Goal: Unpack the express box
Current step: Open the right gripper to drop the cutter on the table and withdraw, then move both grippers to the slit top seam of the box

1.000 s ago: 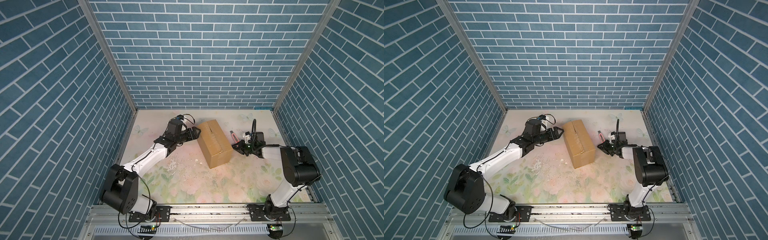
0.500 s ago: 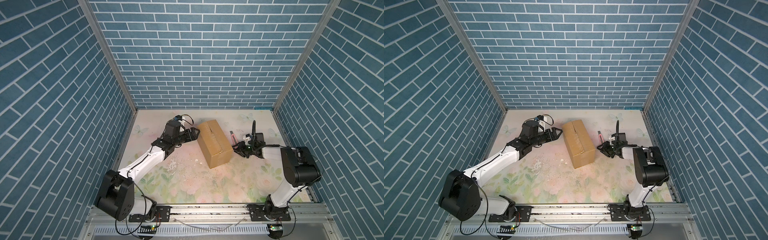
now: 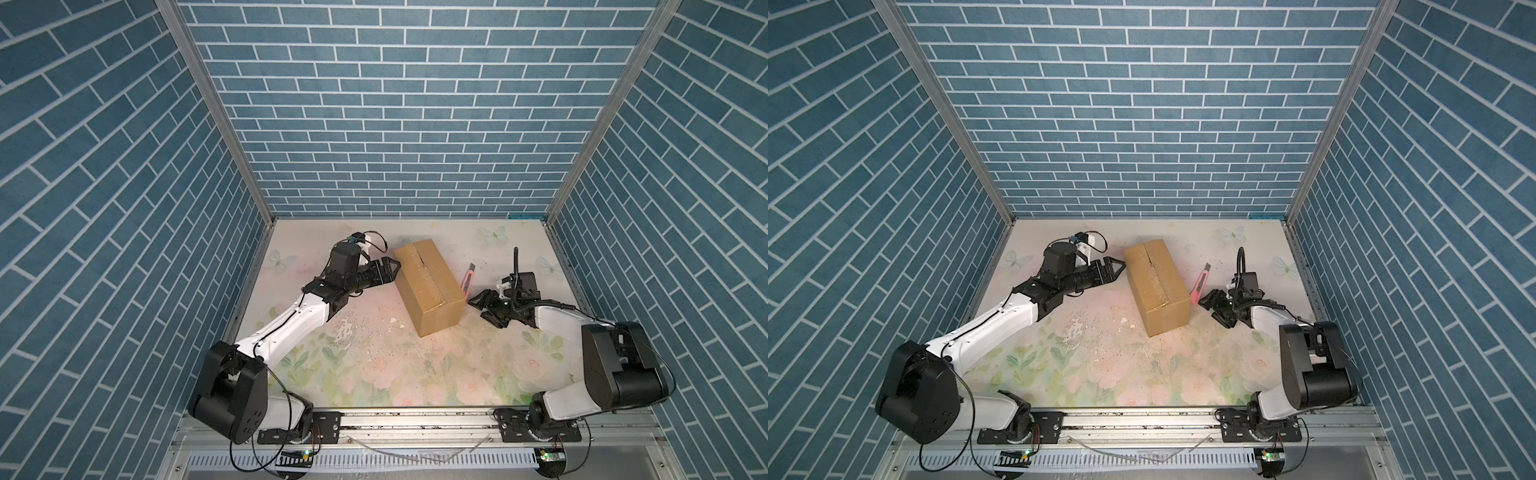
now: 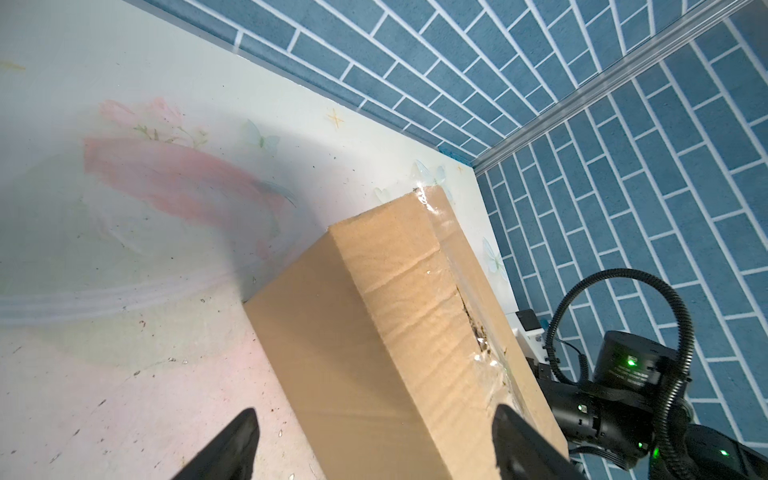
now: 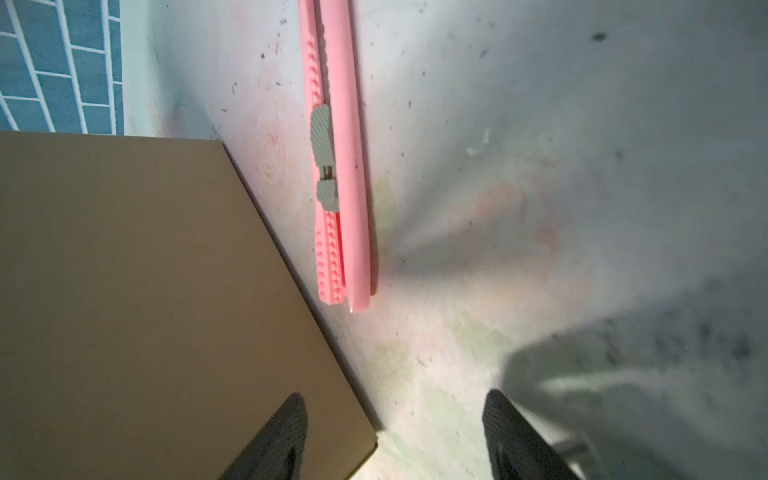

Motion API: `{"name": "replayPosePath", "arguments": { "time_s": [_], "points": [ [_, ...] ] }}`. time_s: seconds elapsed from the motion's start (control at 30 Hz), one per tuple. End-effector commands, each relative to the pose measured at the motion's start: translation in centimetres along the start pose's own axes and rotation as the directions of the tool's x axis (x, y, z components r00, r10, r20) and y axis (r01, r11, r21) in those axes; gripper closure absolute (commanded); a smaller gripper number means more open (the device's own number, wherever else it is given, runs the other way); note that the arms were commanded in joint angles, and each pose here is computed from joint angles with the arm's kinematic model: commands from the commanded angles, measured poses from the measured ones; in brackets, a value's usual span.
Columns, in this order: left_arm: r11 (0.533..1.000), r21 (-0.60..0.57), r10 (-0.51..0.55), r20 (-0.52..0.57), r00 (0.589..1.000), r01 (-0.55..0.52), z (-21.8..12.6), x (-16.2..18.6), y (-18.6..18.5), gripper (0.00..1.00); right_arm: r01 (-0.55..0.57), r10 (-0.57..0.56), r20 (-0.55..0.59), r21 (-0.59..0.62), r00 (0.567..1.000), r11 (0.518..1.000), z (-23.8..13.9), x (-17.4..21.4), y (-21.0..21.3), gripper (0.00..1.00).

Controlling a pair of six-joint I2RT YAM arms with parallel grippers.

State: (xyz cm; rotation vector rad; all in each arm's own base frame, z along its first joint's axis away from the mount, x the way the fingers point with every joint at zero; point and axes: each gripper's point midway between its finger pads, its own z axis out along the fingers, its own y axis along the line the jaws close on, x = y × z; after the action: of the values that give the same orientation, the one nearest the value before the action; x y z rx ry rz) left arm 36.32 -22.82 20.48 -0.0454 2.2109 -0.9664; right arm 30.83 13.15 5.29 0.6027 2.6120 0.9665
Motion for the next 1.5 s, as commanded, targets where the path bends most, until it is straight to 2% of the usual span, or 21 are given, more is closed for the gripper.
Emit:
{"name": "replayPosePath", "arguments": {
  "time_s": [0.0,0.23,0.37,0.43,0.57,0.8,0.97,1.13,1.47],
  "points": [
    [1.000,0.027,0.009,-0.014,1.000,-0.009,0.8,-0.8,-0.7,0.11,-0.023,0.024,-0.004,0.109,1.000,0.994,-2.3,1.6,-1.5,0.28],
    [0.999,0.034,0.001,-0.055,0.998,0.001,2.7,-1.2,-1.0,0.12,0.072,-0.071,-0.019,0.124,0.997,0.990,-6.9,2.3,1.6,0.26],
    [0.999,0.034,-0.009,-0.087,0.996,0.012,3.8,-1.2,-0.9,0.12,0.220,-0.217,-0.039,0.124,0.975,0.967,-8.3,2.4,4.8,0.27],
    [0.999,0.033,-0.008,-0.097,0.995,0.012,4.0,-1.1,-0.9,0.12,0.321,-0.319,-0.040,0.128,0.947,0.938,-8.8,2.4,6.9,0.27],
    [1.000,0.020,0.002,-0.117,0.993,0.001,4.4,-1.0,-0.8,0.12,0.451,-0.451,-0.025,0.103,0.892,0.887,-8.9,1.7,10.8,0.27],
    [0.998,-0.036,0.045,-0.175,0.983,-0.052,4.2,-0.6,-0.4,0.12,0.652,-0.649,-0.067,0.072,0.758,0.755,-6.6,1.9,16.2,0.24],
    [0.997,-0.047,0.059,-0.185,0.981,-0.069,4.0,-0.6,-0.5,0.12,0.694,-0.690,-0.073,0.070,0.720,0.717,-5.2,1.3,18.0,0.15],
    [0.996,-0.041,0.064,-0.212,0.975,-0.074,4.8,0.2,-0.8,0.12,0.712,-0.706,-0.098,0.061,0.701,0.699,-4.3,0.7,18.9,0.15],
    [0.997,-0.012,0.071,-0.239,0.969,-0.076,6.2,1.1,-1.7,0.12,0.727,-0.708,-0.196,0.036,0.678,0.686,-1.1,1.2,17.7,0.18]
  ]
}}
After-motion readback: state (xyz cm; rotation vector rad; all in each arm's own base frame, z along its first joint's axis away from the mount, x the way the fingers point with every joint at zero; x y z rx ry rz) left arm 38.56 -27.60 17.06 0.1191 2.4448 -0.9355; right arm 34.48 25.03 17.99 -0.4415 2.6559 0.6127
